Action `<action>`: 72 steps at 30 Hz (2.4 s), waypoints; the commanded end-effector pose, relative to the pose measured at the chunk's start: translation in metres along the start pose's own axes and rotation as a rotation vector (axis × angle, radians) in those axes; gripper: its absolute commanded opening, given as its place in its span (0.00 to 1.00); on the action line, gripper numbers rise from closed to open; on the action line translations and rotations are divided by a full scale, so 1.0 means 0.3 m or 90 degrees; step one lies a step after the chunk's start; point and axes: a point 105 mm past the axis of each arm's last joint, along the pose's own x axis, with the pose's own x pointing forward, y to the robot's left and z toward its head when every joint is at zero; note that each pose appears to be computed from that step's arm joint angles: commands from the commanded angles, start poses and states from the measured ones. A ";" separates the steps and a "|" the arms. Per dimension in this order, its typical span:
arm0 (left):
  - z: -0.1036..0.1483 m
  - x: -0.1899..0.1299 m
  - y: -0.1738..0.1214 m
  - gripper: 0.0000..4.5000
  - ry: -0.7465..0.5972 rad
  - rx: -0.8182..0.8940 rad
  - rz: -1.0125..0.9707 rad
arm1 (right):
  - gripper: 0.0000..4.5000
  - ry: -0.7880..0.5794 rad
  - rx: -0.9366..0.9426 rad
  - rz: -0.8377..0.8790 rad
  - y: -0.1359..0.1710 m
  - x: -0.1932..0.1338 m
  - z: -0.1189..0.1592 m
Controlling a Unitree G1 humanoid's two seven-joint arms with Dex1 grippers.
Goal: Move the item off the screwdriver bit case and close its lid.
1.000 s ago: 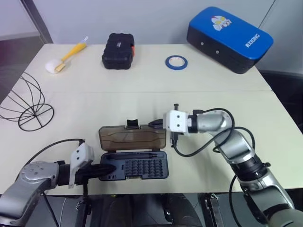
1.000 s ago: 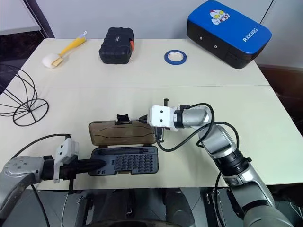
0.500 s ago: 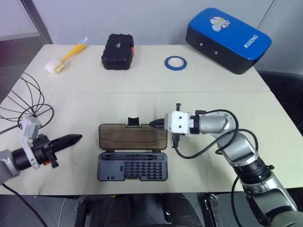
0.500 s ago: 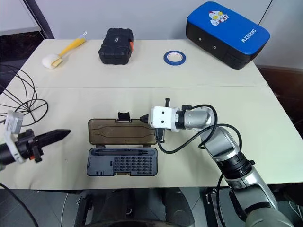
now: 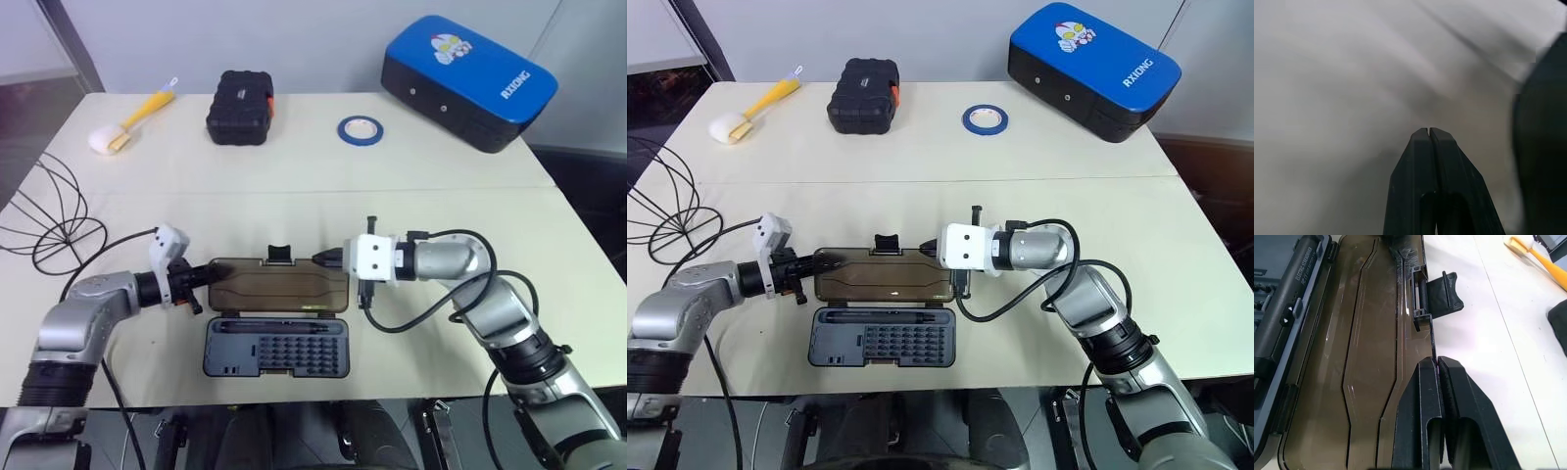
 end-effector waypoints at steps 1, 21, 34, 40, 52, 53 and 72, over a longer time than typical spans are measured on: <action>0.049 -0.005 -0.033 0.01 -0.025 0.012 -0.036 | 0.00 -0.019 -0.029 -0.015 -0.012 -0.013 0.042; -0.017 -0.101 -0.303 0.00 0.157 0.079 -0.318 | 0.67 -0.131 0.398 0.152 0.108 -0.337 0.202; 0.097 0.078 -0.071 0.00 0.138 0.238 -0.204 | 0.01 -0.018 0.330 0.226 0.414 -0.098 0.166; 0.056 0.161 -0.100 0.00 0.195 0.275 -0.299 | 0.01 0.018 0.284 0.210 0.473 -0.013 0.167; -0.022 0.256 -0.255 0.00 0.221 0.298 -0.450 | 0.01 0.114 0.172 0.078 0.446 0.080 0.176; -0.034 0.250 -0.273 0.00 0.227 0.293 -0.469 | 0.01 0.132 0.156 0.041 0.427 0.090 0.164; -0.036 0.261 -0.222 0.00 0.214 0.310 -0.396 | 0.01 0.153 0.128 -0.065 0.371 0.022 0.029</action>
